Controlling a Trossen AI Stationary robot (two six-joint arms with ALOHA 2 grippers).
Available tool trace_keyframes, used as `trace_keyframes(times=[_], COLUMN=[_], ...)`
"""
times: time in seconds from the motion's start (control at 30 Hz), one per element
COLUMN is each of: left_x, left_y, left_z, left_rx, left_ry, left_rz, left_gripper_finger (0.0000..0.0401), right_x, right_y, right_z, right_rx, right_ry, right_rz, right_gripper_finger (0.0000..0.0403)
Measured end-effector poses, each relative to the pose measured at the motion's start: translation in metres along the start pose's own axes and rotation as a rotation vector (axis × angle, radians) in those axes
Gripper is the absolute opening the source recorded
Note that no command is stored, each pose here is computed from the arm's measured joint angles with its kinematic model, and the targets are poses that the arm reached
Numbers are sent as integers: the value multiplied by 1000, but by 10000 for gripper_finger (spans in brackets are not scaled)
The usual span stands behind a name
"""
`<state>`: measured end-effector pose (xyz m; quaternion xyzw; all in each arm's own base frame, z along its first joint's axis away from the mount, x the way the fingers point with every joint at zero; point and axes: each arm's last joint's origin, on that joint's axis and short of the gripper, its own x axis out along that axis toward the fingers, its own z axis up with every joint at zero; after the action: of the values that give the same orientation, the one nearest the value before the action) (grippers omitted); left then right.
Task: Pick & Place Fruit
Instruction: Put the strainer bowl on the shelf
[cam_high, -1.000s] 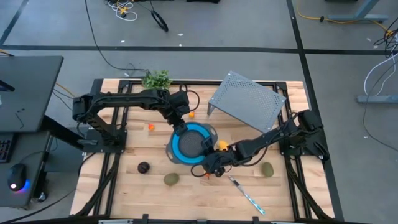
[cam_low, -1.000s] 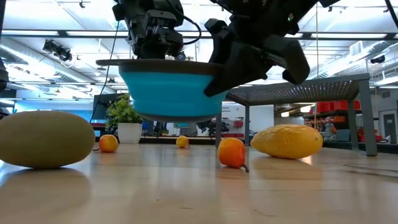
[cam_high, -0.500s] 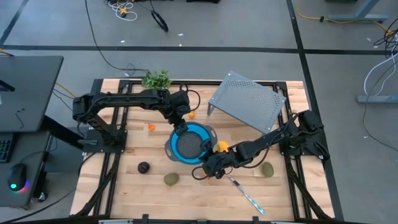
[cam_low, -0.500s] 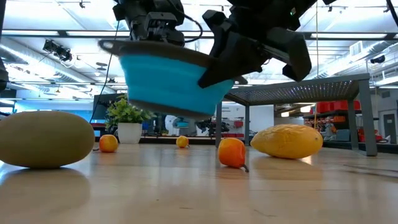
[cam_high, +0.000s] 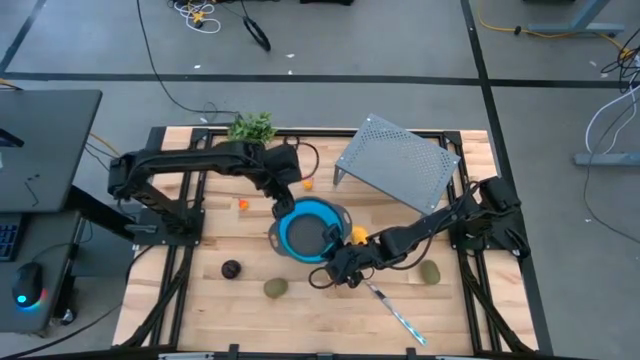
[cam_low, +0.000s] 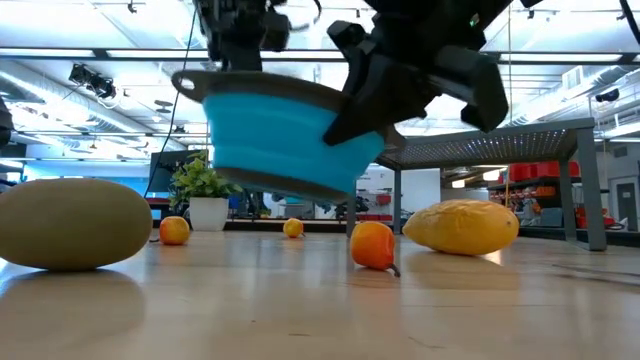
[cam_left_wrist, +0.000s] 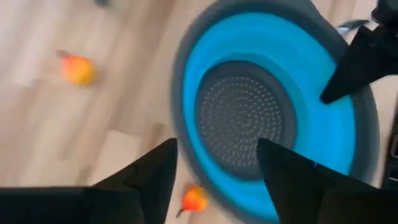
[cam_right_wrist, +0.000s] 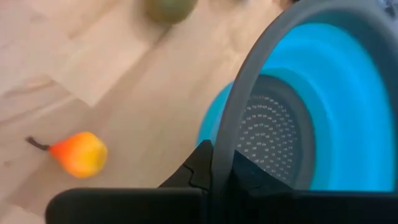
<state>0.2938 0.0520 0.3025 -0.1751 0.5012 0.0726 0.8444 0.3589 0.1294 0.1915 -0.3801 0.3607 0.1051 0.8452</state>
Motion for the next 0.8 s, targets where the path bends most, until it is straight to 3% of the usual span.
trace_keyframes(times=[0.13, 0.27, 0.37, 0.63, 0.8], left_x=[-47, -97, -118, -107, -93], left_y=[-8, -18, -26, -42, -55], left_z=[5, -2, -13, -42, -47], left_rx=[32, 27, 35, 116, 229], left_ry=[-152, -376, -517, -631, -783], left_rz=[99, 191, 208, 140, 32], left_gripper_finger=[253, 250, 244, 228, 224], right_x=[-13, -28, -40, -77, -109], right_y=[-6, -26, -46, -85, -104], right_z=[13, 24, 29, 25, 19], right_rx=[6, 96, 171, 257, 332], right_ry=[-17, 29, 75, 295, 268], right_rz=[-28, -64, -65, -64, -74], right_gripper_finger=[17, 17, 17, 17, 18])
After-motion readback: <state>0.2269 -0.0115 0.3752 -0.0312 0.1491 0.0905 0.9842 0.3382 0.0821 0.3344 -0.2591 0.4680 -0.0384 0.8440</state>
